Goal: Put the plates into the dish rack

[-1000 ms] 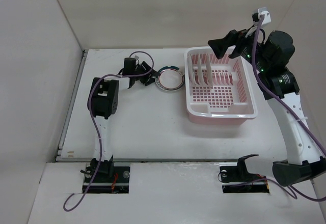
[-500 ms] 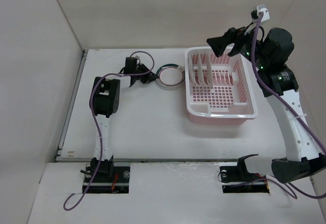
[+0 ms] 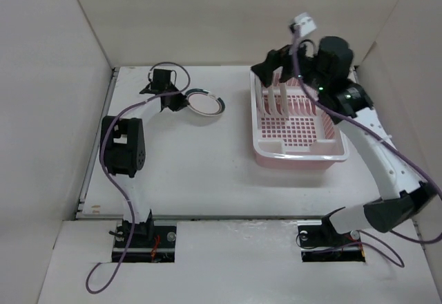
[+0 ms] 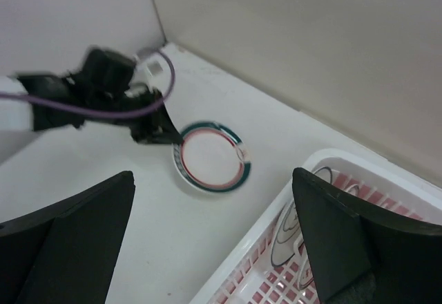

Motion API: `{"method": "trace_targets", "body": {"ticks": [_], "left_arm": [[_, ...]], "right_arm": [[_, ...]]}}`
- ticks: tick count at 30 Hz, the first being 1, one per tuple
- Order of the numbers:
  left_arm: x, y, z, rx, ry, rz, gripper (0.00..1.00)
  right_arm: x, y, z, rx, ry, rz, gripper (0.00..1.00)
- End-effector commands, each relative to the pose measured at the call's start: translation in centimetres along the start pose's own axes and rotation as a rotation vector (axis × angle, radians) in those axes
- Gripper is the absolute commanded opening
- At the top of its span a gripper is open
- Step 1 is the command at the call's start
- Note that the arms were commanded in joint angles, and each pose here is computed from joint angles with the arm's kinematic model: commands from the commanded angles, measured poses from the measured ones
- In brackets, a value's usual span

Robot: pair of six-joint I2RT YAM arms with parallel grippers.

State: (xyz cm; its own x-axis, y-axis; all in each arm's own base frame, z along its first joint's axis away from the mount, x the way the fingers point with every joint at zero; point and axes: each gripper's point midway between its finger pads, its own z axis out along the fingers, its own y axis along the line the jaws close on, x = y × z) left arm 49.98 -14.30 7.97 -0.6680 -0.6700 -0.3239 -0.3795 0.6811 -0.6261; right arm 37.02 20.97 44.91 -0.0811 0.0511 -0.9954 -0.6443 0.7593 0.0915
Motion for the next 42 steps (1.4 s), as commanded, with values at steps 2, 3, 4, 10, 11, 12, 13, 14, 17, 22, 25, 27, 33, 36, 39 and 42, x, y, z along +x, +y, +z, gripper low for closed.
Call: {"method": "trace_targets", "body": {"ticks": [2,3,4,10,11,12,13,14,17,22,25,27,33,36,39,42], "left_arm": [[-5.7,0.3,-8.5,-0.2,-0.223,0.045,0.0],[-6.5,0.2,-9.7,-0.231,-0.259,0.03,0.0],[-6.2,0.8,-11.1,-0.288,-0.243,0.02,0.0],[-6.7,-2.3,-16.1,-0.262,-0.238,-0.023,0.0],[-6.5,-3.0,-17.4,-0.235,-0.239,-0.023,0.0],[-6.1,-3.2,-17.8,-0.218,-0.229,-0.036,0.0],[-5.8,-3.6,-18.3,-0.199,-0.219,-0.036,0.0],[-4.9,-4.0,-18.8,-0.172,-0.186,-0.049,0.0],[-3.5,-5.1,-20.6,-0.103,-0.143,-0.057,0.0],[-2.8,-6.9,-23.9,0.001,-0.136,-0.062,0.0],[-2.8,-8.0,-25.3,0.036,-0.136,-0.065,0.0],[-2.9,-8.8,-25.9,0.067,-0.132,-0.06,0.0],[-2.2,-10.4,-27.4,0.149,-0.105,-0.064,0.0],[-1.9,-11.4,-28.6,0.196,-0.101,-0.061,0.0],[-1.9,-11.5,-28.9,0.203,-0.108,-0.059,0.0],[-2.2,-11.4,-29.1,0.194,-0.12,-0.061,0.0]], "right_arm": [[3.5,3.3,4.1,0.05,0.146,-0.334,1.0],[4.4,4.0,4.7,0.066,0.17,-0.389,1.0],[4.8,5.7,5.2,0.082,0.181,-0.447,1.0],[8.1,9.7,8.9,0.016,0.222,-0.636,1.0],[8.3,10.4,9.2,-0.007,0.216,-0.656,1.0],[8.7,11.3,9.5,-0.032,0.204,-0.678,1.0],[9.3,11.4,10.0,-0.046,0.206,-0.708,1.0],[9.5,11.7,10.2,-0.067,0.195,-0.719,1.0],[10.1,11.9,11.0,-0.074,0.172,-0.737,1.0],[11.7,13.4,12.0,-0.167,0.178,-0.742,0.97],[13.0,13.9,12.3,-0.201,0.198,-0.732,0.97],[13.5,14.0,12.5,-0.215,0.205,-0.731,0.97],[14.0,13.6,13.4,-0.183,0.218,-0.736,0.96],[14.2,13.1,14.1,-0.148,0.219,-0.731,0.8],[14.6,13.0,14.4,-0.136,0.222,-0.723,0.54],[13.9,13.2,14.6,-0.127,0.202,-0.69,0.18]]}}
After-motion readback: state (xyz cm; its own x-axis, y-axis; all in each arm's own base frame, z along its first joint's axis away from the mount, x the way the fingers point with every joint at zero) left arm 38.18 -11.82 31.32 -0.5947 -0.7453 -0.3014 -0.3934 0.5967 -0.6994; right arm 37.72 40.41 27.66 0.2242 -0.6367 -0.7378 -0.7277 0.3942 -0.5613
